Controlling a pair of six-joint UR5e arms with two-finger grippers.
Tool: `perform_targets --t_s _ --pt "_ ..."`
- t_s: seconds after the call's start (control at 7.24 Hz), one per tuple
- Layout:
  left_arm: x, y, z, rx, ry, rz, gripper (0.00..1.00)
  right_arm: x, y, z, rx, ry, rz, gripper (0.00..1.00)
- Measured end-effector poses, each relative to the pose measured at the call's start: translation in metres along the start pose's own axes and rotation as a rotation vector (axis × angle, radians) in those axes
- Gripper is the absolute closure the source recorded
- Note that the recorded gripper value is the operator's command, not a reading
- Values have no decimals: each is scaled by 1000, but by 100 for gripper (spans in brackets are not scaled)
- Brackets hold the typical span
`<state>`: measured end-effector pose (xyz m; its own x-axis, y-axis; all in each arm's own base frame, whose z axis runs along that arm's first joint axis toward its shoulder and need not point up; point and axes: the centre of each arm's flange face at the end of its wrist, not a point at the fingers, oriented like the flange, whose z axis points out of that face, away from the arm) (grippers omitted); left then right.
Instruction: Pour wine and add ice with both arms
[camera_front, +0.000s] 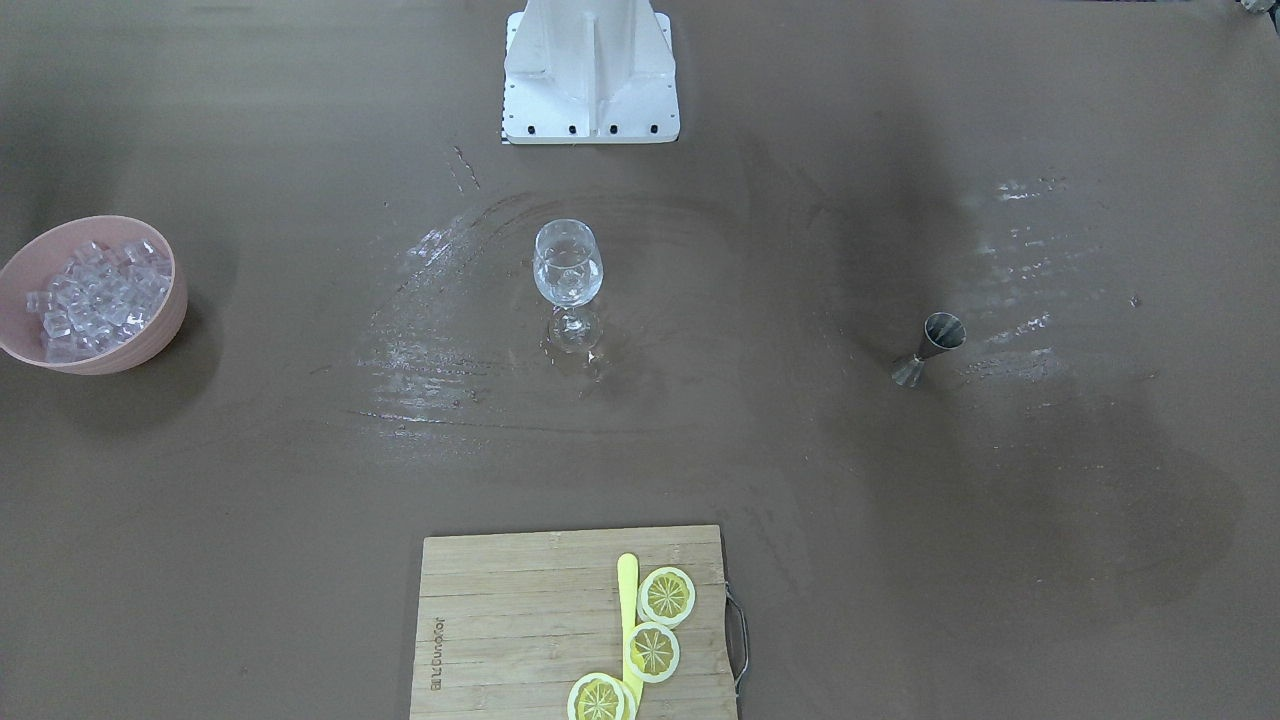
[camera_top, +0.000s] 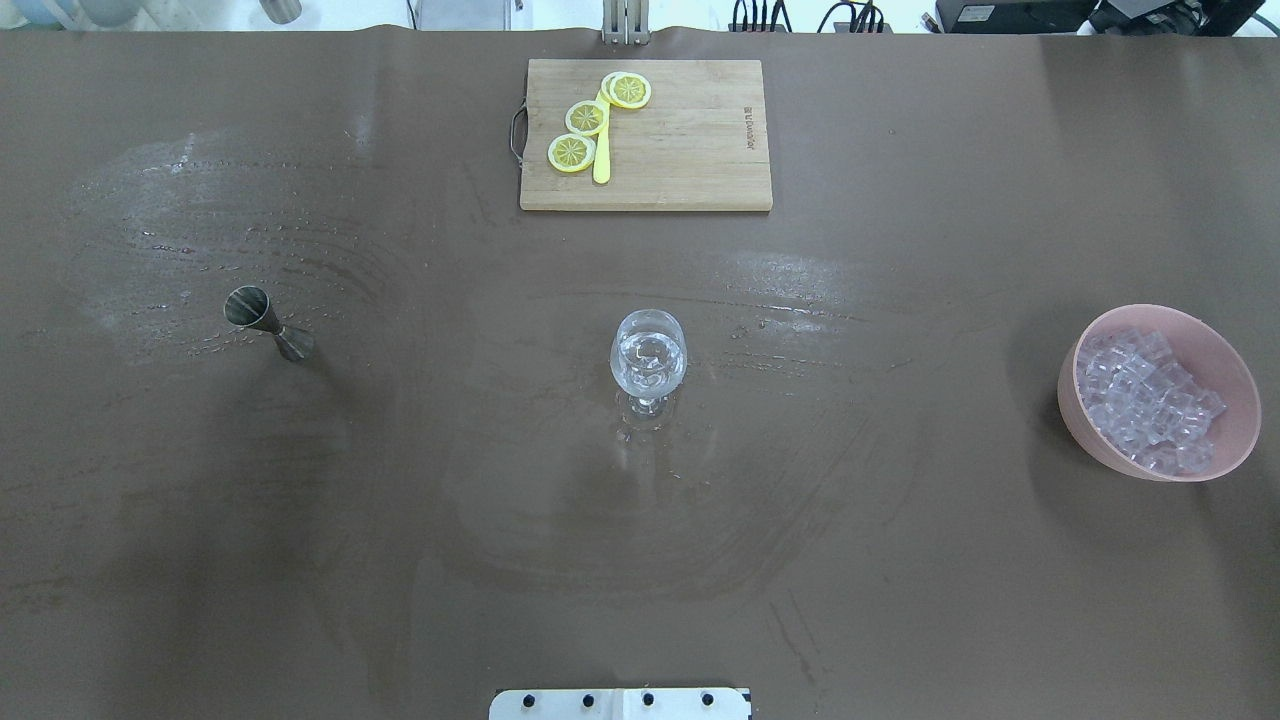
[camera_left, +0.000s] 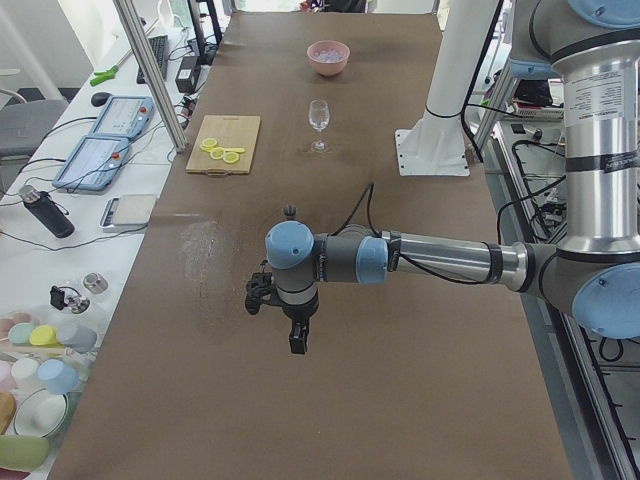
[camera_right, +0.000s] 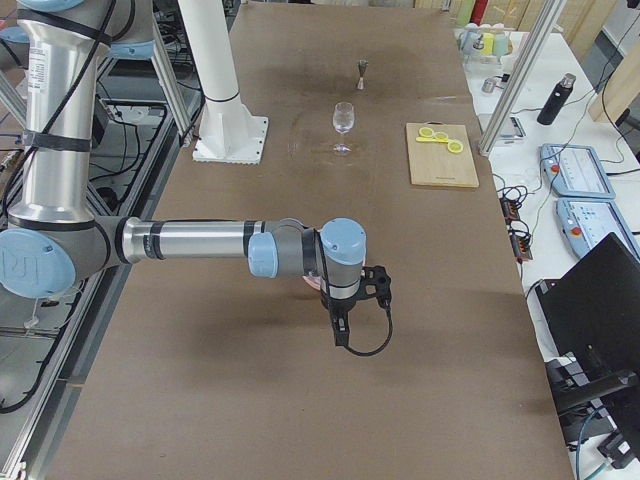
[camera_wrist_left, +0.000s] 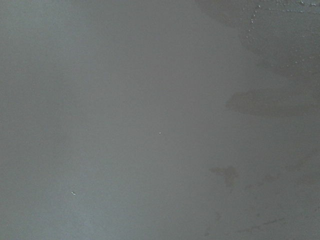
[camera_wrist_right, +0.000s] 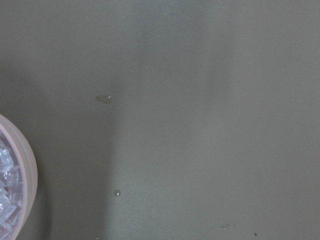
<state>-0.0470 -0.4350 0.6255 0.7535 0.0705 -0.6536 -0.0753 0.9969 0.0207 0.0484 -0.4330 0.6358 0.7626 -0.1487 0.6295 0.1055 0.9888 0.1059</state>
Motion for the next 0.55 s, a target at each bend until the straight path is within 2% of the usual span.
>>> perform_targets --t_s 0.55 --pt "-1 2 1 -3 0 -4 2 0 1 1 -2 0 1 0"
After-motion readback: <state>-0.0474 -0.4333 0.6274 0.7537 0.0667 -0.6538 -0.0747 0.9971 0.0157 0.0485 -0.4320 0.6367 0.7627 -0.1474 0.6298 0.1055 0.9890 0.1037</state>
